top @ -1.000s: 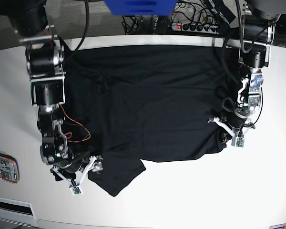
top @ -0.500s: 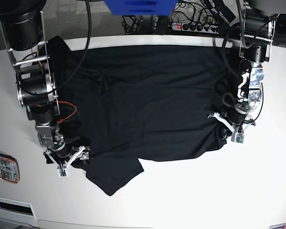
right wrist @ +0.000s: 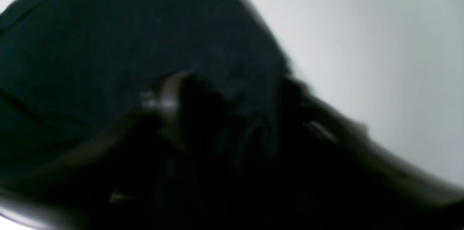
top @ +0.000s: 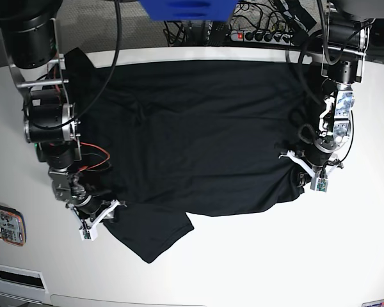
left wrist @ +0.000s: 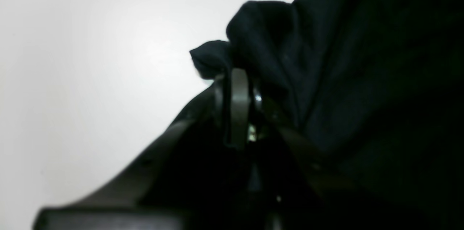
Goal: Fold the T-shirt properly
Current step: 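Grasp the other hem corner with the right gripper, then fold the hem up over the shirt with both grippers toward the collar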
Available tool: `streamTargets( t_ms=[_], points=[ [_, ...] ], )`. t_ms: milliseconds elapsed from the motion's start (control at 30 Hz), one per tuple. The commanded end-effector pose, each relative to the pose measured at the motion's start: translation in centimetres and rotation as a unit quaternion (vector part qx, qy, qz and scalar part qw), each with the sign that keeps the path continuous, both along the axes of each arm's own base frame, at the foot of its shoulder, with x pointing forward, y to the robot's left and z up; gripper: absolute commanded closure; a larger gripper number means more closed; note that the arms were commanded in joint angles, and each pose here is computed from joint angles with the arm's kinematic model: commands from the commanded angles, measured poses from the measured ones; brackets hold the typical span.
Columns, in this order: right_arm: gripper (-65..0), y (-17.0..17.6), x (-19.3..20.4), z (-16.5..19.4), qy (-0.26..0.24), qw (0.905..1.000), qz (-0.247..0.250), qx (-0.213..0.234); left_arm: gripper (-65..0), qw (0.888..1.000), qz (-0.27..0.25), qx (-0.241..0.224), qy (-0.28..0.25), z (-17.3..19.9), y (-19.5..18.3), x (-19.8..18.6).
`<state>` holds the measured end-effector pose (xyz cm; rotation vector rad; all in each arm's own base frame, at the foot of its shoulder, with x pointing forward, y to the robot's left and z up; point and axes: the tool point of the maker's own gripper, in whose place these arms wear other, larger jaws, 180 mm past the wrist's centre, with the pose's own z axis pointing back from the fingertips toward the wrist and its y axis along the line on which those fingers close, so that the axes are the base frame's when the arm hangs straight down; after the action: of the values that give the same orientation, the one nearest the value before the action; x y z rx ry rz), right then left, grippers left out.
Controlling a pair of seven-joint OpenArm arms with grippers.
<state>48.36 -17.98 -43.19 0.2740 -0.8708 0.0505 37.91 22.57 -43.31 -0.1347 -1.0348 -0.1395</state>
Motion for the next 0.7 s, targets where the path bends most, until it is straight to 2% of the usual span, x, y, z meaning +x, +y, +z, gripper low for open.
streamTargets(
  t_ms=[0,33,100,233,400,667],
  points=[
    [-6.2,0.4,0.1,0.3,0.0,0.9999,0.011,0.003,0.0,1.0,0.0,0.007,-0.007,0.8,0.6,0.6],
    [0.0,0.5,-0.4,-0.3,0.004,0.9999,0.01,0.004,0.0,1.0,0.0,0.007,-0.007,0.8,0.6,0.6],
    [0.0,0.7,-0.4,-0.2,-0.006,0.9999,0.013,0.004,0.0,1.0,0.0,0.007,-0.007,0.8,0.6,0.6],
    [0.0,0.8,1.8,2.5,-0.046,0.9987,0.013,-0.016,0.0,1.0,0.0,0.007,-0.007,0.8,0.6,0.6],
    [0.0,1.6,-0.1,1.3,-0.036,0.9983,0.031,-0.032,0.0,1.0,0.002,0.021,-0.01,1.4,1.9,0.8],
    [0.0,2.5,1.5,5.3,-0.075,0.9944,0.053,-0.052,0.0,0.999,0.005,0.021,-0.026,2.6,2.2,2.0]
  ],
)
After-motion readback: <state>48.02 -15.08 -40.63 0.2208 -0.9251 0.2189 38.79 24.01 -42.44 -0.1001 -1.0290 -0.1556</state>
